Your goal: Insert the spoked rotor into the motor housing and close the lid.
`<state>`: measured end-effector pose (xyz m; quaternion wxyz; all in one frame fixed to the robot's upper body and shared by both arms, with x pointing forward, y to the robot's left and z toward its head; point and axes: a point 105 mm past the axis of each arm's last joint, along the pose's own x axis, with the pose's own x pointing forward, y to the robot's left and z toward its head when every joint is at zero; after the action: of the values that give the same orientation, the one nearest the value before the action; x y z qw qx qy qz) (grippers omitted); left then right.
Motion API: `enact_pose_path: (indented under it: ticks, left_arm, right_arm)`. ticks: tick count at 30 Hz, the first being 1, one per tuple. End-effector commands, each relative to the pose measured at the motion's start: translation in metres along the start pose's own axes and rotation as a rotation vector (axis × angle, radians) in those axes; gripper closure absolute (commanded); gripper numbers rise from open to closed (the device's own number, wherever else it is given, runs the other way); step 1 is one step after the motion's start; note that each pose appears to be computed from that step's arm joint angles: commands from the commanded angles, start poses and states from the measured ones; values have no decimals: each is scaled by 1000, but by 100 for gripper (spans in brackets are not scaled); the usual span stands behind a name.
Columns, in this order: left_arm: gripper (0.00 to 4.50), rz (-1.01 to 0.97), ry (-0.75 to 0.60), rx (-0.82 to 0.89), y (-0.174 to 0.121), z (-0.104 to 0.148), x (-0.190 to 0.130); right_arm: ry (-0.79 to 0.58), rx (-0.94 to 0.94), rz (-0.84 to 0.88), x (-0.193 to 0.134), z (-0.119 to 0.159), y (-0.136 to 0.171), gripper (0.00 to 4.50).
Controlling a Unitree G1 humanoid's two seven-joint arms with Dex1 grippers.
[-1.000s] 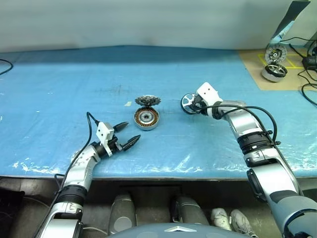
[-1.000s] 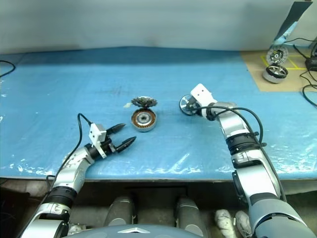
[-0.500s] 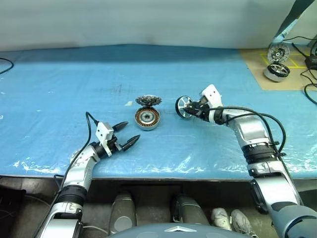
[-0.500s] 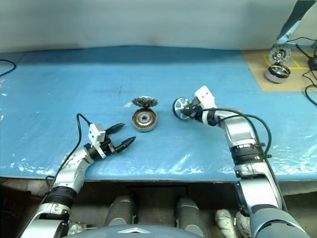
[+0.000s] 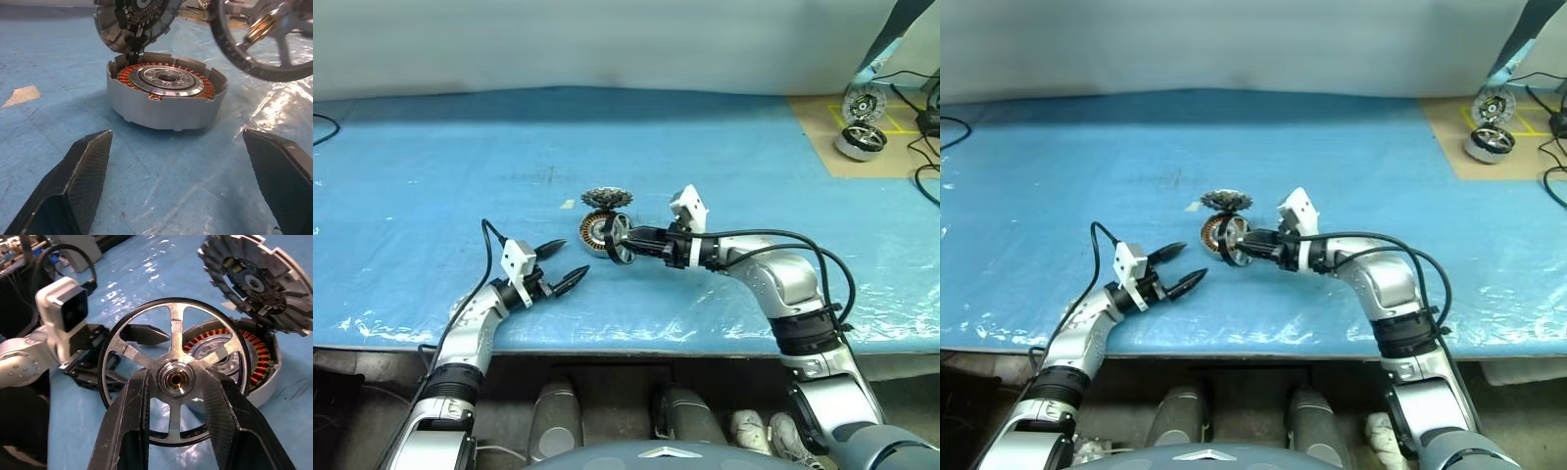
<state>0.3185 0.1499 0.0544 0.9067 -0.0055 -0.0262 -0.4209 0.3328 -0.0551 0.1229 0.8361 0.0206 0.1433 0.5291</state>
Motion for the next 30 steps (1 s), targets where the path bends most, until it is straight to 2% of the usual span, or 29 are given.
enact_pose_path:
  ticks: [1, 13, 23, 30]
  left_arm:
    - [0, 1, -16, 29, 4, 9, -2]
    - [0, 11, -13, 17, 3, 4, 0]
    - [0, 1, -38, 31, -1, 19, 15]
    - [0, 2, -42, 35, -5, 27, 21]
  right_arm:
    - [-45, -61, -22, 9, 18, -6, 322]
    - [-102, -74, 16, 22, 39, -5, 322]
    - [-126, -89, 50, 27, 50, 2, 322]
    - [-62, -99, -44, 37, 31, -16, 322]
